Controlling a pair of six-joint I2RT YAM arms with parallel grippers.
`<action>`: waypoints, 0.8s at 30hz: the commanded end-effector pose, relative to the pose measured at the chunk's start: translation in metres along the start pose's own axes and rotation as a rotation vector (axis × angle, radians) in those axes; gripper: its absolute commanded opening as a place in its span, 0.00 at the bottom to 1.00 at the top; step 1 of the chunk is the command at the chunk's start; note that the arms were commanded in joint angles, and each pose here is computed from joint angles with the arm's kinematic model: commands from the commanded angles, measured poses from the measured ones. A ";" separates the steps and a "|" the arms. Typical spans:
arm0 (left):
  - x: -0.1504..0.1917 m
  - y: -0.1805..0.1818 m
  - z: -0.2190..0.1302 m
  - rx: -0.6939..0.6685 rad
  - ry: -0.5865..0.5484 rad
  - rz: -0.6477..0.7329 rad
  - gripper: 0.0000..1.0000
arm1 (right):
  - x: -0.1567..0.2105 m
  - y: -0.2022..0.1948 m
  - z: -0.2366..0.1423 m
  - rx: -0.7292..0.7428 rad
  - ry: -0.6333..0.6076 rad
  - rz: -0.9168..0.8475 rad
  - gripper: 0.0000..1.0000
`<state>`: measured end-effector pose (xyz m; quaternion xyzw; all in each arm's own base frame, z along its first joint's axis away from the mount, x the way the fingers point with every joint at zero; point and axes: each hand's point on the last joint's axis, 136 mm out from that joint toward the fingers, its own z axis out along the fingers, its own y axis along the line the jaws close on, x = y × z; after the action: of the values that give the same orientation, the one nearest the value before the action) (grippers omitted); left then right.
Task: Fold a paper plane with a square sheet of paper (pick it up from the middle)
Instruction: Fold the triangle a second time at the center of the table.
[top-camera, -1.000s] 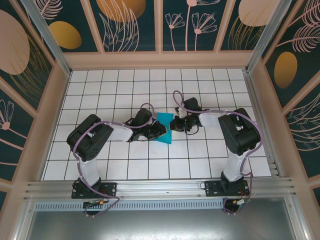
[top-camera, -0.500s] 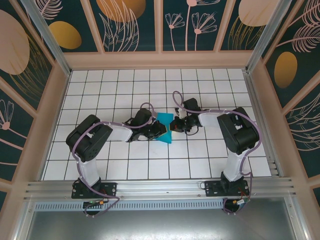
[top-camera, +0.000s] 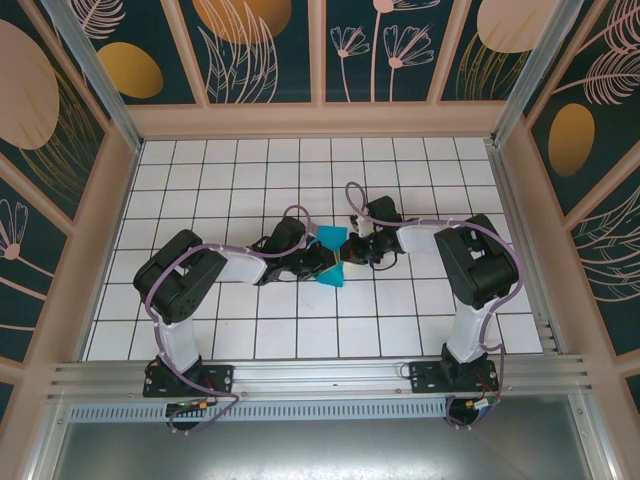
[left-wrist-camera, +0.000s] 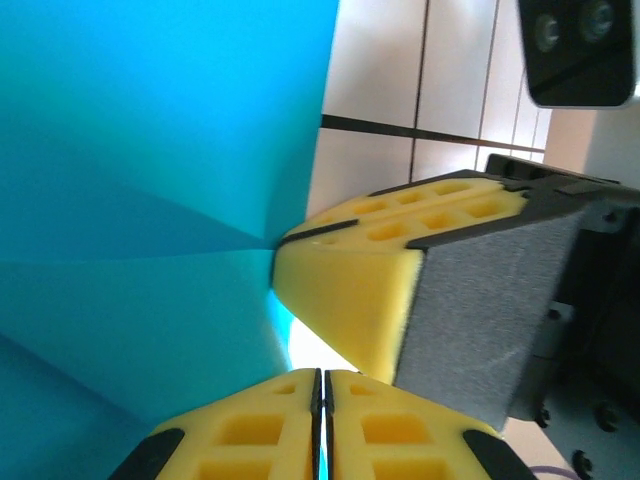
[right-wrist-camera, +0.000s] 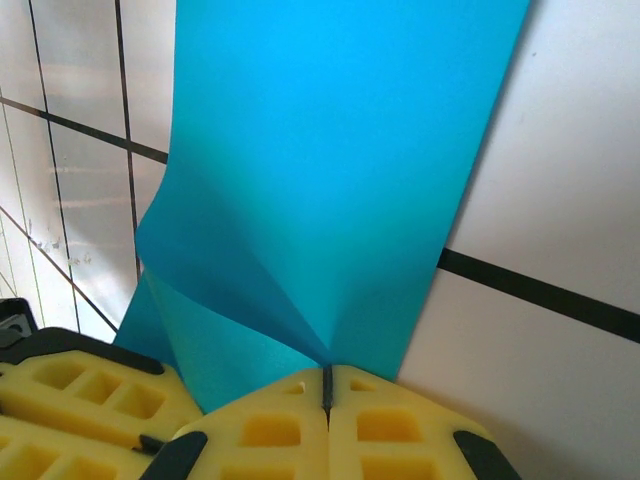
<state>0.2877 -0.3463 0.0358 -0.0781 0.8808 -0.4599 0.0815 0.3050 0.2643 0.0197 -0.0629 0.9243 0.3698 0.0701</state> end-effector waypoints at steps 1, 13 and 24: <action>0.005 0.009 0.006 -0.031 0.027 -0.009 0.14 | -0.001 0.001 -0.002 -0.008 0.007 -0.016 0.00; 0.007 0.019 0.006 -0.065 0.032 -0.022 0.13 | -0.001 -0.001 -0.001 0.000 0.009 -0.015 0.00; 0.009 0.027 0.007 -0.094 0.033 -0.035 0.13 | 0.000 -0.003 0.001 0.002 0.016 -0.011 0.00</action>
<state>0.2821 -0.3410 0.0204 -0.0881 0.8918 -0.4392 0.0638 0.3038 0.2639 0.0191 -0.0636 0.9248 0.3688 0.0676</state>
